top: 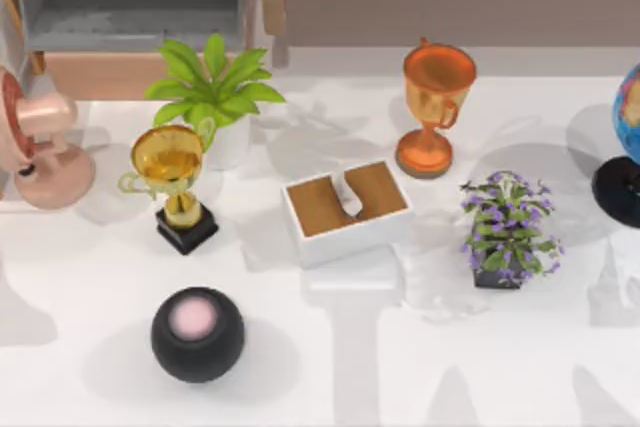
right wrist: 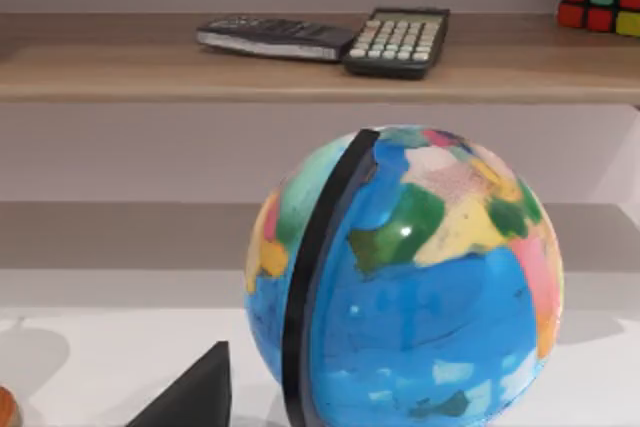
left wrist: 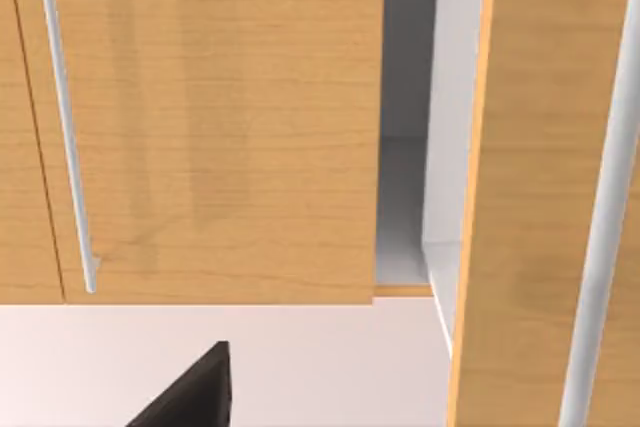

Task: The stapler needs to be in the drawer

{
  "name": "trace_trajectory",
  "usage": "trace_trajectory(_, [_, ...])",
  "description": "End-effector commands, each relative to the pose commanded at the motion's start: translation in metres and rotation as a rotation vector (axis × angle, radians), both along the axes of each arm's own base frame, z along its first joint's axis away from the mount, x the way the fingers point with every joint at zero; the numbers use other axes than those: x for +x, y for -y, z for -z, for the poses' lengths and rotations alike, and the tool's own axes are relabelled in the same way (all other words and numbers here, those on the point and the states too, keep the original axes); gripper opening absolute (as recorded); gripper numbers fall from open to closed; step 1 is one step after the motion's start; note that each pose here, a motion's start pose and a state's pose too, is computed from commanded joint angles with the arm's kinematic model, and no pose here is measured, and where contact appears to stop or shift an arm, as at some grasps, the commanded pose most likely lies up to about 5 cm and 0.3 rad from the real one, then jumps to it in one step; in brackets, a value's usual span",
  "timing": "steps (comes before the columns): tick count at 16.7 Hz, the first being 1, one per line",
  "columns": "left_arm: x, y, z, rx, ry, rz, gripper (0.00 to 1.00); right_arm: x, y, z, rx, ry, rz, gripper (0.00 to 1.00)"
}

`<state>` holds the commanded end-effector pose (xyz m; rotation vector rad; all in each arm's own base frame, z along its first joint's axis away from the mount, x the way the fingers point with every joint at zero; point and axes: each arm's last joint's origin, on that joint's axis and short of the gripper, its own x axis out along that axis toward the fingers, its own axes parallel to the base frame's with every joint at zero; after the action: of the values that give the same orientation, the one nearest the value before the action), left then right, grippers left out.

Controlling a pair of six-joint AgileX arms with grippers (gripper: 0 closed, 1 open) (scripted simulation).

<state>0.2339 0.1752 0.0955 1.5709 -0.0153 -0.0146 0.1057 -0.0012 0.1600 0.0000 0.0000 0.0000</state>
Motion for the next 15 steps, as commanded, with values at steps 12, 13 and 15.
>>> trace_trajectory(12, [0.020, 0.001, 0.000, 0.000, 0.000, 0.001, 0.70, 0.000, 0.000, 0.000, 0.000, 0.000, 0.000, 1.00])
trace_trajectory(13, [0.020, 0.001, 0.000, 0.000, 0.000, 0.001, 0.62, 0.000, 0.000, 0.000, 0.000, 0.000, 0.000, 1.00])
trace_trajectory(15, [0.020, 0.001, 0.000, 0.000, 0.000, 0.001, 0.47, 0.000, 0.000, 0.000, 0.000, 0.000, 0.000, 1.00])
